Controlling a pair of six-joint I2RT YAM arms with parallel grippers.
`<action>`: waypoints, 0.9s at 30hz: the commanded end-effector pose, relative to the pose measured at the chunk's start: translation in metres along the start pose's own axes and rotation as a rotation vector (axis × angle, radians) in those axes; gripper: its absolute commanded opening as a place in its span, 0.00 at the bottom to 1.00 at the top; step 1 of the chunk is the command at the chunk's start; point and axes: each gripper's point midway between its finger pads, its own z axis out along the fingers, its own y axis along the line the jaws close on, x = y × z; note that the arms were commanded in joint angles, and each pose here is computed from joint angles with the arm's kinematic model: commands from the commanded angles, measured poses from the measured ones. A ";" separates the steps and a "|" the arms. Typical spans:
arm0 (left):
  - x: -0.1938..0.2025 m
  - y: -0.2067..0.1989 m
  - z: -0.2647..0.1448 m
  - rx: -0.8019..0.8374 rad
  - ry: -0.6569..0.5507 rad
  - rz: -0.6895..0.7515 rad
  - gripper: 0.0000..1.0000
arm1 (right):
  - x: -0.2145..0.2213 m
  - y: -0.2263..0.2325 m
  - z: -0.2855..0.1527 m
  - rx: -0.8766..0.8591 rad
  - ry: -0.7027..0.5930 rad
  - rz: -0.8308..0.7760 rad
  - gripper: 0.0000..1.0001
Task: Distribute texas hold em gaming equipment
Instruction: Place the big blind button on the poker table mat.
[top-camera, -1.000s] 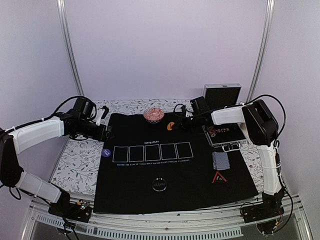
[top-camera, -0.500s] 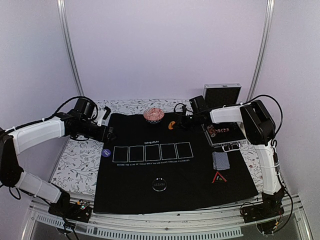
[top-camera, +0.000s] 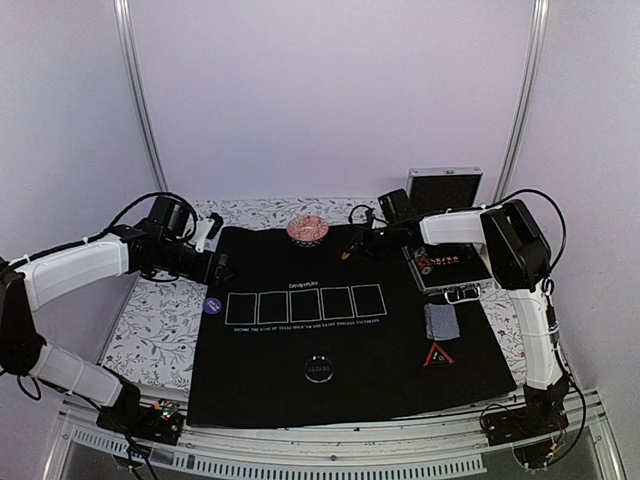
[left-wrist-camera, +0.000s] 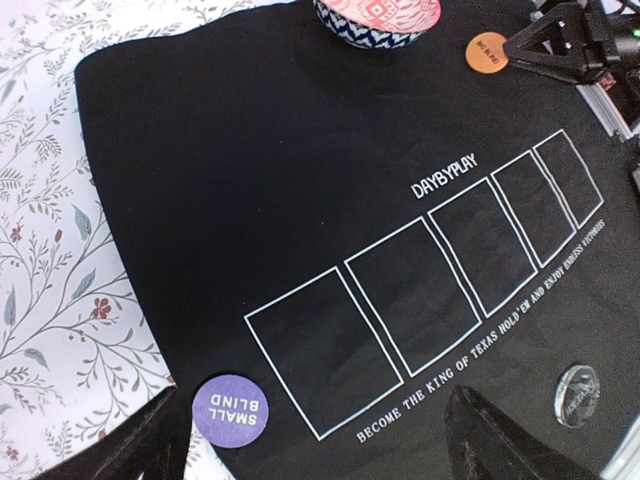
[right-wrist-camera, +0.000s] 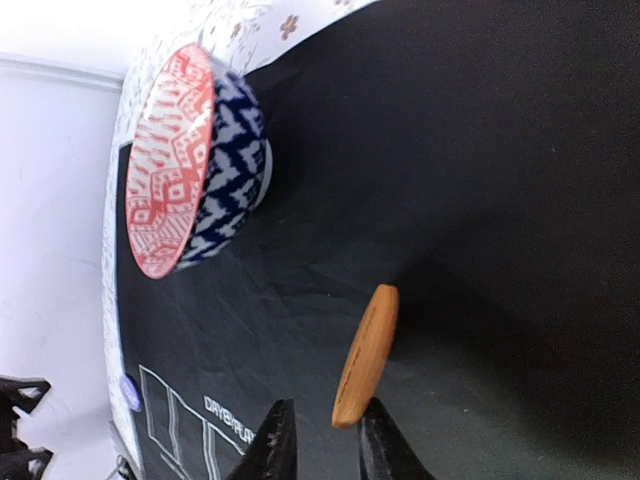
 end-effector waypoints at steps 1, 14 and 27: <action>-0.006 -0.006 -0.006 0.010 -0.036 0.028 0.90 | -0.012 -0.002 -0.013 0.075 -0.043 -0.016 0.37; -0.006 -0.007 -0.006 0.003 -0.035 0.040 0.90 | -0.032 0.119 -0.155 0.366 -0.259 -0.491 0.80; -0.013 -0.004 -0.010 -0.021 -0.058 0.029 0.92 | 0.059 0.010 -0.294 0.925 -0.177 -0.522 0.99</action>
